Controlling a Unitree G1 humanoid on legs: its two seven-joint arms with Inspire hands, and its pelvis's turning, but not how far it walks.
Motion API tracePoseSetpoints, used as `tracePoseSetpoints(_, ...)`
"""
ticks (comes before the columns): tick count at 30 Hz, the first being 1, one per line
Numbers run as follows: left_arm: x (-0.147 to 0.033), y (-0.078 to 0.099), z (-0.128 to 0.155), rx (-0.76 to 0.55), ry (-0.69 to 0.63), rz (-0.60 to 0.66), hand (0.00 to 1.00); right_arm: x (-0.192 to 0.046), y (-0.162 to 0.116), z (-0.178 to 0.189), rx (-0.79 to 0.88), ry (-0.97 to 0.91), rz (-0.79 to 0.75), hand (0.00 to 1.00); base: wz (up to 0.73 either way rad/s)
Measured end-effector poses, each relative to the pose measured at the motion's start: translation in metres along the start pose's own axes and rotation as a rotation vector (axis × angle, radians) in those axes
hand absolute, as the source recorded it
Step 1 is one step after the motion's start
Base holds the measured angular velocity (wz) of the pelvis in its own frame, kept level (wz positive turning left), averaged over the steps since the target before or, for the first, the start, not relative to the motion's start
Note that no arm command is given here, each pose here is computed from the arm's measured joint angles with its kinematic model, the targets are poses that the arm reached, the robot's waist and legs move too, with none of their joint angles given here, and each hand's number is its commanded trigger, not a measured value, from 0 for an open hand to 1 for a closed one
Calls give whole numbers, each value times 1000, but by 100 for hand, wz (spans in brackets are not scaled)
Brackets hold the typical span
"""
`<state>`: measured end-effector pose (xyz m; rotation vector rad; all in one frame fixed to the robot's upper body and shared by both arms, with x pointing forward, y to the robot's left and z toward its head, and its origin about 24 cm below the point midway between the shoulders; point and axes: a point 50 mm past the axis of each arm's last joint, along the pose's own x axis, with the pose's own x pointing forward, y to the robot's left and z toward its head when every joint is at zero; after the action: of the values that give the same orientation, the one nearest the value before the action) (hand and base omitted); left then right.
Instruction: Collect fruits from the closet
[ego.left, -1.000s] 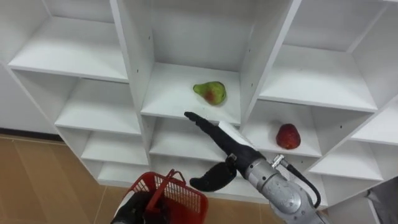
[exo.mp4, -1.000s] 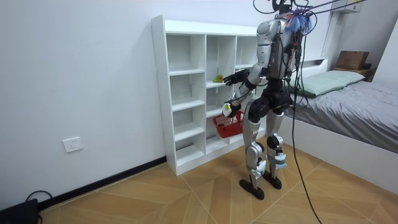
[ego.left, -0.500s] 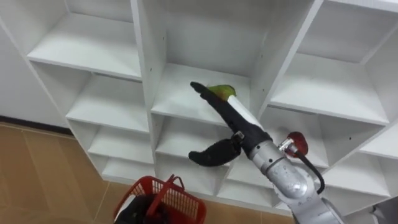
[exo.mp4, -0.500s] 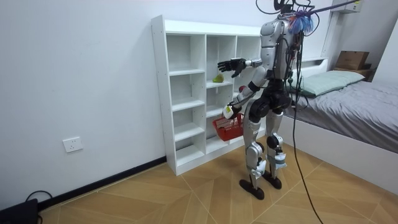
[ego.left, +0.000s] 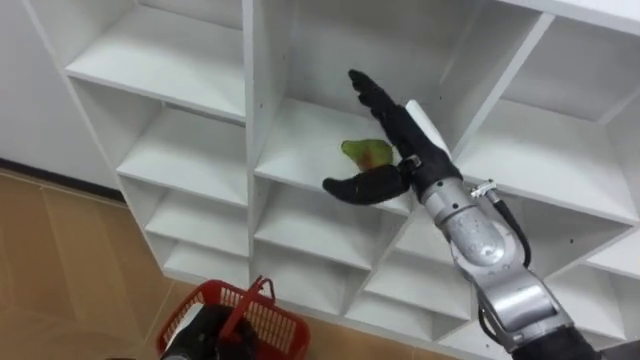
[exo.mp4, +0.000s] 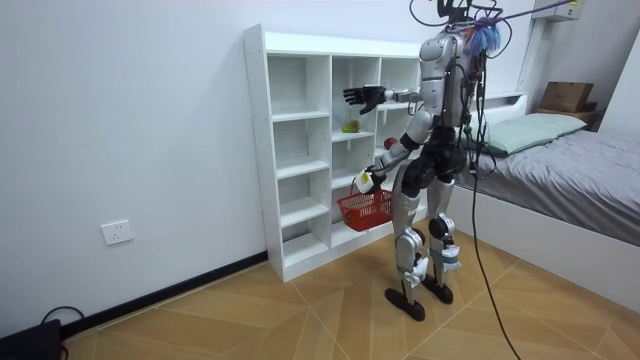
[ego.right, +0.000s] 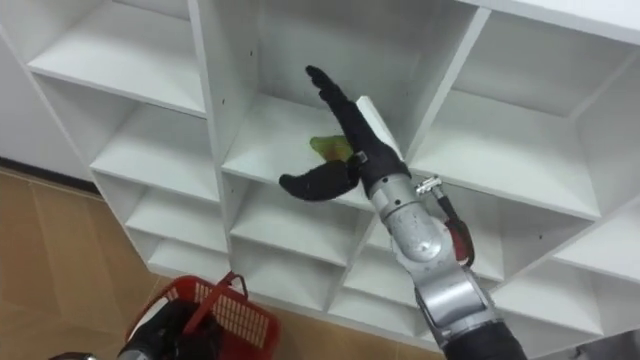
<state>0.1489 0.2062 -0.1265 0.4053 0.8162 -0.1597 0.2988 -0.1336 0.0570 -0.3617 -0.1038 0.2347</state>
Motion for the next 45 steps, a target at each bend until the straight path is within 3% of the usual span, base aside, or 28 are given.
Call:
tracePoseSetpoints(18, 0, -1, -3, 59, 43, -5, 100, 15, -24, -8, -16, 53, -171, 0, 7)
tracePoseSetpoints(34, 5, 4, 8, 58, 30, -1, 100, 33, -41, -15, -111, 121, -245, 0, 4)
tracePoseSetpoints(45, 7, -2, 7, 49, 46, -29, 100, 28, -41, -39, -217, 224, -218, 0, 3)
